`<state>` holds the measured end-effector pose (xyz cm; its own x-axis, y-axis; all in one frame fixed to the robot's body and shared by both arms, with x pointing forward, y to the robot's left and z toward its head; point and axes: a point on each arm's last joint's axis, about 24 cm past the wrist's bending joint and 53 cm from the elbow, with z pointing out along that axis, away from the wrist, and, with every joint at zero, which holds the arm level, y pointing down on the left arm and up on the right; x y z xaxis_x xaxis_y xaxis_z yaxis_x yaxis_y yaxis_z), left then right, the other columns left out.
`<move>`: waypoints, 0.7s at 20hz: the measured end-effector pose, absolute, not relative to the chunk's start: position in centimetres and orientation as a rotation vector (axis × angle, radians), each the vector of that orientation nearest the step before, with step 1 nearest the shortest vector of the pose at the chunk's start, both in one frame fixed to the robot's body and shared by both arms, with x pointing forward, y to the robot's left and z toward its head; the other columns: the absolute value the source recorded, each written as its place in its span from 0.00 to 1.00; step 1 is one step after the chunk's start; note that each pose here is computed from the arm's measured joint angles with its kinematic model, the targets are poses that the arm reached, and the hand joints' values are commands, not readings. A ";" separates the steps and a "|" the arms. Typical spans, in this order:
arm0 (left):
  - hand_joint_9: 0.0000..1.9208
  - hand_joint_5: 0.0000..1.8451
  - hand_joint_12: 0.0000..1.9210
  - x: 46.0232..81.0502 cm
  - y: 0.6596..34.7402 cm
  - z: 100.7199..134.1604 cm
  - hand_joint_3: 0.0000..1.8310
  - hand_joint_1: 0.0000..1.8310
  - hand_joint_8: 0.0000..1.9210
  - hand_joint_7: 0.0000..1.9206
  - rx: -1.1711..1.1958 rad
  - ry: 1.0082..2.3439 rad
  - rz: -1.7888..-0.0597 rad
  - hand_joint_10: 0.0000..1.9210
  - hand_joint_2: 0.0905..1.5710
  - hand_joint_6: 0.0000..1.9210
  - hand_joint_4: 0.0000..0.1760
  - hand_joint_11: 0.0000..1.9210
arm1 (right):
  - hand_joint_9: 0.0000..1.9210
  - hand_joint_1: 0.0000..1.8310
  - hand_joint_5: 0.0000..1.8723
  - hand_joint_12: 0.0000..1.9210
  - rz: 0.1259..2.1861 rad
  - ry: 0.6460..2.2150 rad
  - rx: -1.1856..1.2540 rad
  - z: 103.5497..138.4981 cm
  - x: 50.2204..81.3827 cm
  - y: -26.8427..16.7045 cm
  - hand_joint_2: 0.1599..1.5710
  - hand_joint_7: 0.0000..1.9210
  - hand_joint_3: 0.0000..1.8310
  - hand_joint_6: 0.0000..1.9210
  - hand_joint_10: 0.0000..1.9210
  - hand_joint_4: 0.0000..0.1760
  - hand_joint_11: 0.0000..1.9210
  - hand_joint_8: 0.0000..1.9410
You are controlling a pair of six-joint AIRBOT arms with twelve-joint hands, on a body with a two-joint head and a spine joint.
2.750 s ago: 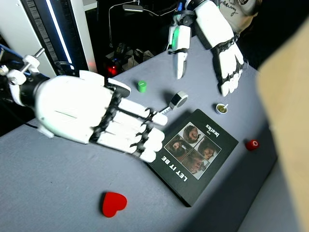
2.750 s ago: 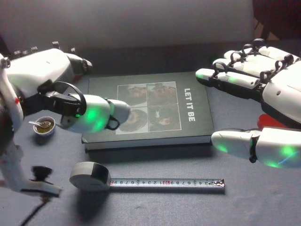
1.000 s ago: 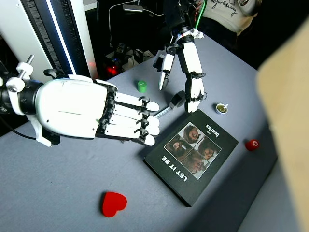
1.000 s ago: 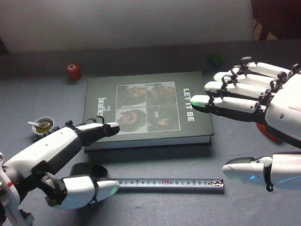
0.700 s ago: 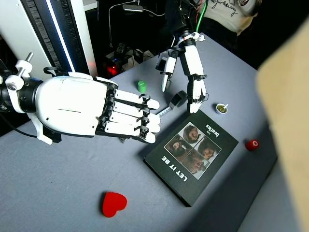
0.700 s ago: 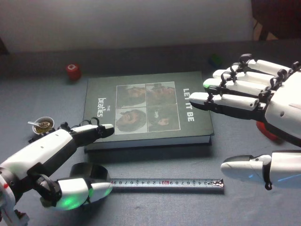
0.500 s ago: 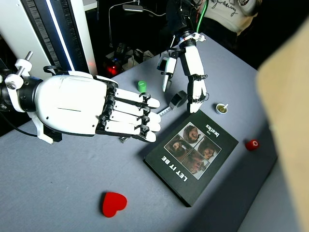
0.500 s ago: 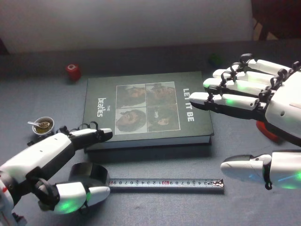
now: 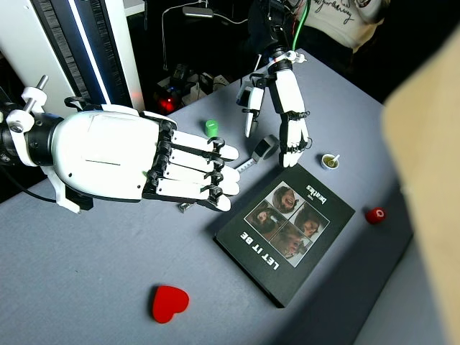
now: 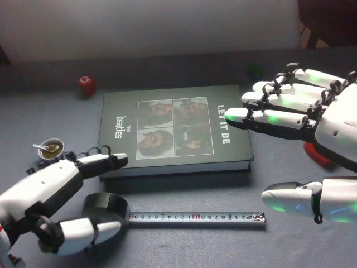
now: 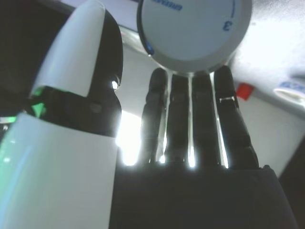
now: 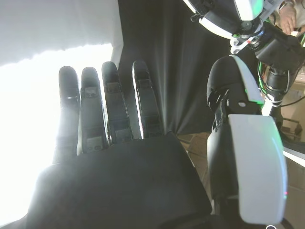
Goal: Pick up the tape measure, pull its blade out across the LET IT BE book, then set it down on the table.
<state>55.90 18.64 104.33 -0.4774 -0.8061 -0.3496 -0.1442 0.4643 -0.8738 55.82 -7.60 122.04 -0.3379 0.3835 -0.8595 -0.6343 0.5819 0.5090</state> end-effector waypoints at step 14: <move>0.16 0.20 0.39 55.7 19.3 103.5 0.00 0.64 0.00 0.17 -0.735 1.907 -0.988 0.00 0.66 0.00 0.00 0.01 | 0.09 0.10 0.11 0.36 1.054 1.604 -0.217 122.1 55.8 -7.6 0.70 0.12 0.00 0.00 0.00 0.62 0.00 0.00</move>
<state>55.67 19.30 103.53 -0.4717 -0.7801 -0.4111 -0.1140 0.5162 -0.8488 55.79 -7.57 122.12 -0.3363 0.3847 -0.8596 -0.6366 0.5798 0.5085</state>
